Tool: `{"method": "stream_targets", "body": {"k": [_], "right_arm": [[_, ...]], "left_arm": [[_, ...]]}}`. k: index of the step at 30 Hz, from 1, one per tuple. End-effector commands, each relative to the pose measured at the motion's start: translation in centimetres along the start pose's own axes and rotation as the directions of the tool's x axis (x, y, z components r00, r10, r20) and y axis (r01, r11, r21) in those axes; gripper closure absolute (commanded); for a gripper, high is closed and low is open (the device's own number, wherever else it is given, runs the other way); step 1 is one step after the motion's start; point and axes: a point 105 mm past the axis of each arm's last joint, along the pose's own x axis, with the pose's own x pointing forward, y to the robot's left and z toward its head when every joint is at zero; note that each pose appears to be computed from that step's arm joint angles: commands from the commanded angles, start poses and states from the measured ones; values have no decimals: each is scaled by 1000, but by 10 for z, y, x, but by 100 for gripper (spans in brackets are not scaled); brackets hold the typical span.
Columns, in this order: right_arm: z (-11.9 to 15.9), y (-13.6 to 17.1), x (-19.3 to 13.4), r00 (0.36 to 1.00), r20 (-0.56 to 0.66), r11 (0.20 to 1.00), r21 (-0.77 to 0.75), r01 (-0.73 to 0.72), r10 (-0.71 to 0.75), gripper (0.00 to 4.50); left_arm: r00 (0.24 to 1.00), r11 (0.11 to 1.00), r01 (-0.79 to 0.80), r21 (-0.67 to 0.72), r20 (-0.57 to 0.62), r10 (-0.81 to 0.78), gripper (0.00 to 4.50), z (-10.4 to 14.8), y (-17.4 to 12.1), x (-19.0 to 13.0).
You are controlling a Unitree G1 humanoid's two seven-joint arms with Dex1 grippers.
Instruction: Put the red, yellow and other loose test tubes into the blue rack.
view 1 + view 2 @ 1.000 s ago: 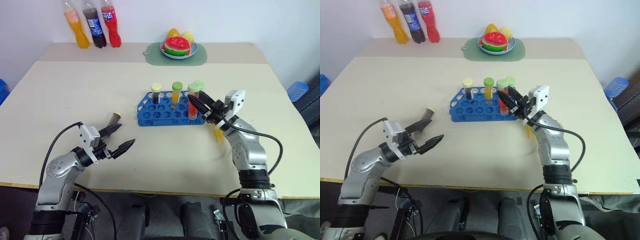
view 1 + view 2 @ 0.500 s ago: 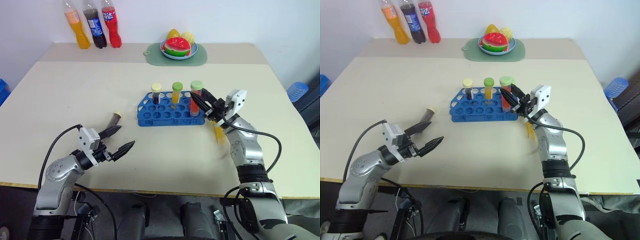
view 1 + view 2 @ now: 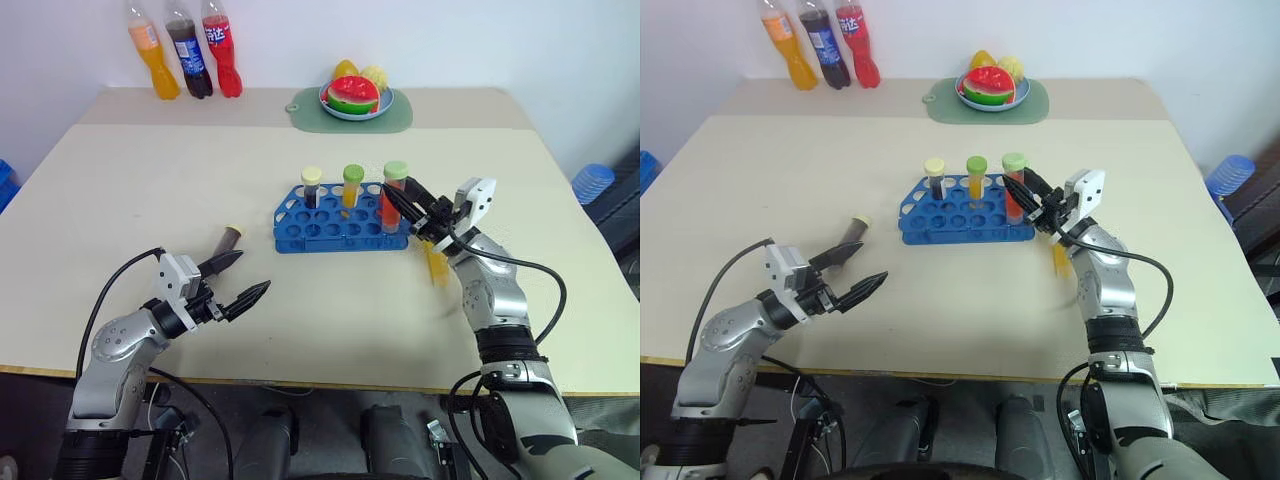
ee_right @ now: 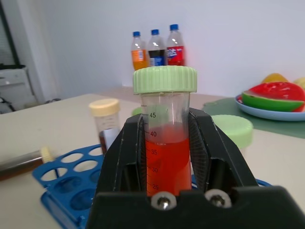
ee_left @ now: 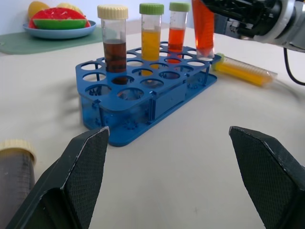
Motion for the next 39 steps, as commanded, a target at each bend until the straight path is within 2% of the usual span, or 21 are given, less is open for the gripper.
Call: {"method": "stream_targets", "body": {"k": [1,11,19,21,23,26,27,30,32,35,37,39], "right_arm": [[-10,-5,-7,999,-40,1000,13,11,-10,373],[-7,5,-10,998,-27,998,46,-50,51,373],[-11,7,-4,999,-30,997,69,-43,45,373],[-10,8,-1,998,-21,994,94,-58,60,268],[-8,11,1,997,-21,995,65,-79,81,183],[-2,7,1,999,-13,999,0,-50,50,23],[1,7,-1,998,-16,998,-27,-58,58,6],[8,8,-5,996,-37,995,-59,-85,83,6],[14,7,-12,992,-100,988,-129,-86,73,6],[22,-6,-29,964,-259,957,-289,-13,-65,6],[24,-8,-43,923,-369,946,-324,-17,-110,6],[24,-6,-58,859,-505,950,-302,-85,-84,6]], "left_arm": [[999,1000,2,31,37,-4,30,13,-1,-1],[999,1000,-2,30,38,1,30,13,-1,-2],[999,1000,1,29,37,-3,30,12,-2,-1],[999,1000,2,27,39,-3,30,13,-2,-1],[999,1000,2,27,40,-3,30,13,-2,-1],[999,1000,1,26,41,-2,30,12,-2,0],[999,1000,0,25,42,-1,30,12,-2,0],[999,1000,-1,22,42,0,30,11,-3,0],[999,1000,0,20,43,-1,30,10,-4,0],[999,1000,1,19,43,-2,30,9,-4,1],[999,1000,4,17,43,-4,30,8,-4,2],[999,1000,9,13,45,-9,30,7,-5,3]]}}
